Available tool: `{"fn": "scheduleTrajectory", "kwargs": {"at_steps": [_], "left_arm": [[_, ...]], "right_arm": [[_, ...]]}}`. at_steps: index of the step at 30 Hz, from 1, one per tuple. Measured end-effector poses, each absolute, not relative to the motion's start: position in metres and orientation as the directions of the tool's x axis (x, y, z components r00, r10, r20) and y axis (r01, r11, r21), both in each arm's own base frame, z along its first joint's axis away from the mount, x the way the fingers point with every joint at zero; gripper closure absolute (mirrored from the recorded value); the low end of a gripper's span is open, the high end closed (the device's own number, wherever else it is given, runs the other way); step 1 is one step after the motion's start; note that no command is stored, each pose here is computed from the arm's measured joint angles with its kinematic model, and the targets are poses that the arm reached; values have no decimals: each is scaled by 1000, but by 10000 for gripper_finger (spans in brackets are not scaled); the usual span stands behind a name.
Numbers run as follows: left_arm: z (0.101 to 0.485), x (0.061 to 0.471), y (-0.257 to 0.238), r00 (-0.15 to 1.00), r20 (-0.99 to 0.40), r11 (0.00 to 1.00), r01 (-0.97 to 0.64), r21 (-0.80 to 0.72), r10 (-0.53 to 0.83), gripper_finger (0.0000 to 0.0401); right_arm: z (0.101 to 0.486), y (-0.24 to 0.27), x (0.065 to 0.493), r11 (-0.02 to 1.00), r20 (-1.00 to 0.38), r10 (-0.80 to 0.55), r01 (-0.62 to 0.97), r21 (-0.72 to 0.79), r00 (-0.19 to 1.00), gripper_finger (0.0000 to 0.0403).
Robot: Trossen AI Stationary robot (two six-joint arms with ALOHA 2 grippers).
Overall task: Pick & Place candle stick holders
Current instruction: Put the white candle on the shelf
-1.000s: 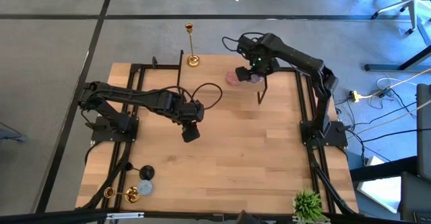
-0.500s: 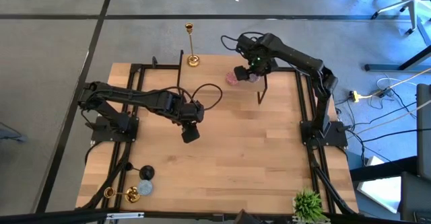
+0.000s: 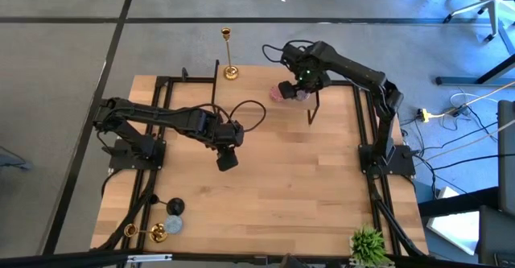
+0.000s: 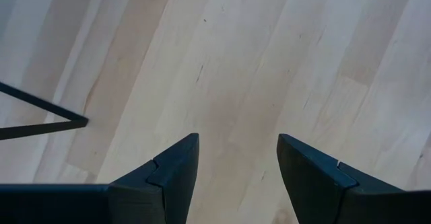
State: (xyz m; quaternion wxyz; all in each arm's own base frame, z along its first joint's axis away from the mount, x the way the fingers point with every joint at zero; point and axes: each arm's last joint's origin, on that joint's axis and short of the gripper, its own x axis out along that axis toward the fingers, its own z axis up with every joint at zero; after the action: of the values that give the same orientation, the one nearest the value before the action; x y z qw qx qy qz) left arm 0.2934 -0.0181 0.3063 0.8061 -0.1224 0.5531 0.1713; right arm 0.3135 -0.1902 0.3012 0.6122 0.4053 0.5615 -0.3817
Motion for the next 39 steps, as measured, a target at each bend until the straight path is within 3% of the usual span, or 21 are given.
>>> {"fn": "scheduleTrajectory", "kwargs": {"at_steps": [39], "left_arm": [[306,293,-20,327,-934,914,-406,-3,142,203]], "right_arm": [[301,-189,314,440,-995,18,893,93,94,77]]}}
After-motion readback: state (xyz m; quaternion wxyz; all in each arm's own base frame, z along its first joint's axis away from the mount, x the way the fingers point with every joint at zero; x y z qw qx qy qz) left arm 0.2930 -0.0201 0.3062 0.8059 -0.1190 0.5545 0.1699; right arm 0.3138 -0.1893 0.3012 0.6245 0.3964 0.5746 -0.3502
